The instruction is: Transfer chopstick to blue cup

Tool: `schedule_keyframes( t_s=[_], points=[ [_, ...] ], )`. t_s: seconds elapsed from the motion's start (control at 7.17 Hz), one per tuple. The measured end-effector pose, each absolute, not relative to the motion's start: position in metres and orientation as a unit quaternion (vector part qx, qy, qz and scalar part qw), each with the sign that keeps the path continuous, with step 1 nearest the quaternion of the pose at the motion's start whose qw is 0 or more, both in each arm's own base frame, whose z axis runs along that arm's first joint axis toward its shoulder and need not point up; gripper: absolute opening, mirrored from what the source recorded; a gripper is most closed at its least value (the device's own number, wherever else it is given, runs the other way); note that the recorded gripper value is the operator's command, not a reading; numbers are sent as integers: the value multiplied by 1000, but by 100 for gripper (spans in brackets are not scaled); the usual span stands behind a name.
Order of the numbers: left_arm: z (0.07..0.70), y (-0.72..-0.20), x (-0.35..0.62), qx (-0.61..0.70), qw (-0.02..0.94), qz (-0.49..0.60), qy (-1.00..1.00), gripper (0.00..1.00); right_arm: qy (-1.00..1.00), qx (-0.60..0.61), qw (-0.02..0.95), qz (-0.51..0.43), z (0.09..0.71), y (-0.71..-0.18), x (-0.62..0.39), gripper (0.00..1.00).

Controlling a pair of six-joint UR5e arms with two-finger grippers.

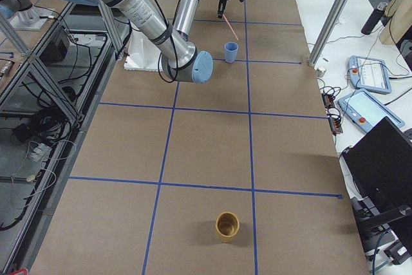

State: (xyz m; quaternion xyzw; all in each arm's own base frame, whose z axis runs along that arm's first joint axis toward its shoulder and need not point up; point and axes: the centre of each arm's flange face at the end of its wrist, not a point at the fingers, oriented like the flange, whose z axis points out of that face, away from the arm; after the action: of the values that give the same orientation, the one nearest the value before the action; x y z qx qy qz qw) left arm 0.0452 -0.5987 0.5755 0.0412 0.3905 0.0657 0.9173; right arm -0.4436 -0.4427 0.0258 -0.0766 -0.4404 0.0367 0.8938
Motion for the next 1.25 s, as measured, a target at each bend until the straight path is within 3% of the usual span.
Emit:
schedule_keyframes(
  t_s=[1.12, 1.25],
  points=[
    [591, -602, 46, 45, 917, 68, 391, 98, -433, -90, 897, 11, 86, -438, -495, 0],
    [594, -602, 46, 47, 917, 69, 391, 98, -436, -88, 895, 12, 92, -444, -503, 13]
  ],
)
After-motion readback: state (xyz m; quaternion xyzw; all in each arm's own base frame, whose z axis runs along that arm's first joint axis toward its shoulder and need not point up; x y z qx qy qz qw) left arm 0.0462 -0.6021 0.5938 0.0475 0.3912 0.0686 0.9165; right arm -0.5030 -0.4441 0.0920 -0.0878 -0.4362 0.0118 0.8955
